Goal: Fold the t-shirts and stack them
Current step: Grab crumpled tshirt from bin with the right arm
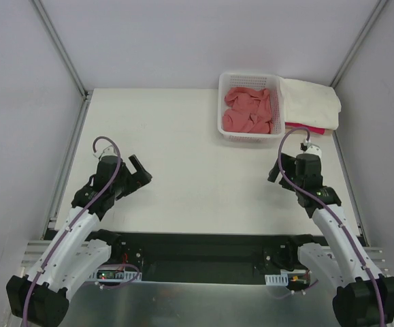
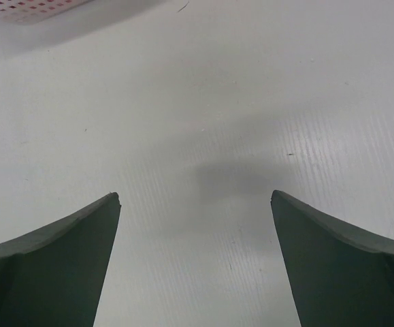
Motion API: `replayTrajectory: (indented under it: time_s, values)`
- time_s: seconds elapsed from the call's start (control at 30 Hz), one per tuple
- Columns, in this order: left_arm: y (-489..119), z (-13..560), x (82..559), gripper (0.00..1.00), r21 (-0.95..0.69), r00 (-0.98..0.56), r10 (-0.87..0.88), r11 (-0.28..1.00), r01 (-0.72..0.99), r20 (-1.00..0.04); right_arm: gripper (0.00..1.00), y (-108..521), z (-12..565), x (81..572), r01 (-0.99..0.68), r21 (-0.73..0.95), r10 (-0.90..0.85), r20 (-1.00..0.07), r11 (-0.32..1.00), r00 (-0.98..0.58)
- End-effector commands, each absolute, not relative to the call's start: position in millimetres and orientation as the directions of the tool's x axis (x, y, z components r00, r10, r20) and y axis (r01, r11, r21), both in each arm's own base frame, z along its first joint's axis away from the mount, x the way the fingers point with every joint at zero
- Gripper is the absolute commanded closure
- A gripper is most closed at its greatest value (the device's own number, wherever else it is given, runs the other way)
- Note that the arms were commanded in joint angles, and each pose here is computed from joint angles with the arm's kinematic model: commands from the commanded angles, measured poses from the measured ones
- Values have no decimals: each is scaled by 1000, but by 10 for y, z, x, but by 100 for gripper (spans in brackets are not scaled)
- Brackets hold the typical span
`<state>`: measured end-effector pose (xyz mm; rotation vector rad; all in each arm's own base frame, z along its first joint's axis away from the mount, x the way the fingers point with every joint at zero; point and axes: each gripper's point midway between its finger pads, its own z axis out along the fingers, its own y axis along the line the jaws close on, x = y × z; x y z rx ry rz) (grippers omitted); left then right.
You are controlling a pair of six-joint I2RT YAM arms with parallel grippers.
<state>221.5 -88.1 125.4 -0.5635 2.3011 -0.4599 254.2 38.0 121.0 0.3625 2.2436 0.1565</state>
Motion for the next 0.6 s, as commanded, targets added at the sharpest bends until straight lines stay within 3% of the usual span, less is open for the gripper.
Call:
replayTrajectory:
  time_s: [0.0, 0.37, 0.57]
  values:
    - [-863, 1354, 2241, 1, -503, -608, -538, 828, -250, -584, 3, 379, 1373, 2620, 207, 264, 335, -771, 942, -542]
    - [-852, 1324, 2238, 1, -512, -598, -565, 812, -279, -569, 3, 342, 1537, 2577, 203, 250, 320, -786, 947, -529]
    - [-864, 1280, 2256, 1, -500, -615, -562, 815, -294, -554, 3, 463, 1887, 2836, 161, 255, 302, -776, 953, -554]
